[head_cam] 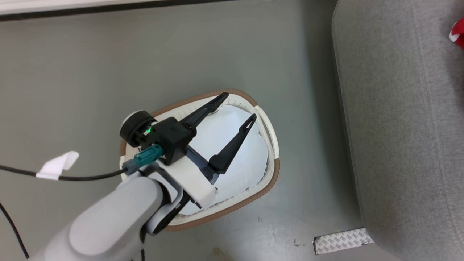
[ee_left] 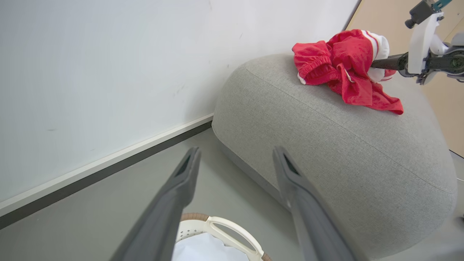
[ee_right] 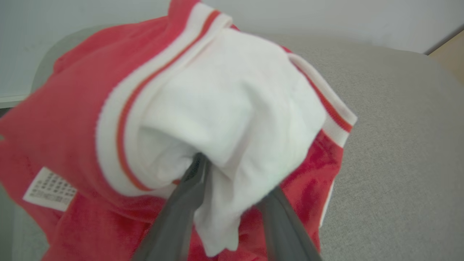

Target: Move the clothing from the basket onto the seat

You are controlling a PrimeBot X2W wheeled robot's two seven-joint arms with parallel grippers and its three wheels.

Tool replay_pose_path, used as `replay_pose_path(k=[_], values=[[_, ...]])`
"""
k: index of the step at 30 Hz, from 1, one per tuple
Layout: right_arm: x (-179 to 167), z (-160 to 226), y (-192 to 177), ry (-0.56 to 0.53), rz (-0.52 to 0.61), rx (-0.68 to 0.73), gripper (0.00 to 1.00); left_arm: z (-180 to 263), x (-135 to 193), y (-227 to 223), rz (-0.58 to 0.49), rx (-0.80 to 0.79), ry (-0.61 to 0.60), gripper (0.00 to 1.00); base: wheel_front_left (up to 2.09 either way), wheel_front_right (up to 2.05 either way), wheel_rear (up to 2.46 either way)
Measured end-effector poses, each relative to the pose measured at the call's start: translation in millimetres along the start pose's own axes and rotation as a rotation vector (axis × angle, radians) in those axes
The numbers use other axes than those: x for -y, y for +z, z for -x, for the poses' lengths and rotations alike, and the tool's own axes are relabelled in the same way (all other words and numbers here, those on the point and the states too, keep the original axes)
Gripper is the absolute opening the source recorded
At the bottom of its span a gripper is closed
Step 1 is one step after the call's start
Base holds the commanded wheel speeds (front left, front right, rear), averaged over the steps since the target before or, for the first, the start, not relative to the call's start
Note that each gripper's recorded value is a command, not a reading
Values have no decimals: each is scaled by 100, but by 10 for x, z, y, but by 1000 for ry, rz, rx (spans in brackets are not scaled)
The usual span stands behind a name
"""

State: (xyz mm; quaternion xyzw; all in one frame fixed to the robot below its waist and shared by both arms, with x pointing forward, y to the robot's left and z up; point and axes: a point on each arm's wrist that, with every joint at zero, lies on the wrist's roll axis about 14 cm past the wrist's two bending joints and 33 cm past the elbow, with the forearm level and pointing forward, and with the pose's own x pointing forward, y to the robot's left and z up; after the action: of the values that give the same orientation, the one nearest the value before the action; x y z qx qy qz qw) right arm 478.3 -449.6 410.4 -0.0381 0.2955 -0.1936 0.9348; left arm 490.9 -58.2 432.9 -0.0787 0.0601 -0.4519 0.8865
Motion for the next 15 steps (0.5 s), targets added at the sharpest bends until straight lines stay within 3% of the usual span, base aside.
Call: replay_pose_path(k=[7, 15], values=[[132, 250, 160, 5, 15, 8, 100, 54, 116, 224, -18, 40, 12, 100, 0, 0, 0], [343, 748, 576, 22, 19, 125, 100, 198, 382, 580, -48, 96, 17, 100, 0, 0, 0]])
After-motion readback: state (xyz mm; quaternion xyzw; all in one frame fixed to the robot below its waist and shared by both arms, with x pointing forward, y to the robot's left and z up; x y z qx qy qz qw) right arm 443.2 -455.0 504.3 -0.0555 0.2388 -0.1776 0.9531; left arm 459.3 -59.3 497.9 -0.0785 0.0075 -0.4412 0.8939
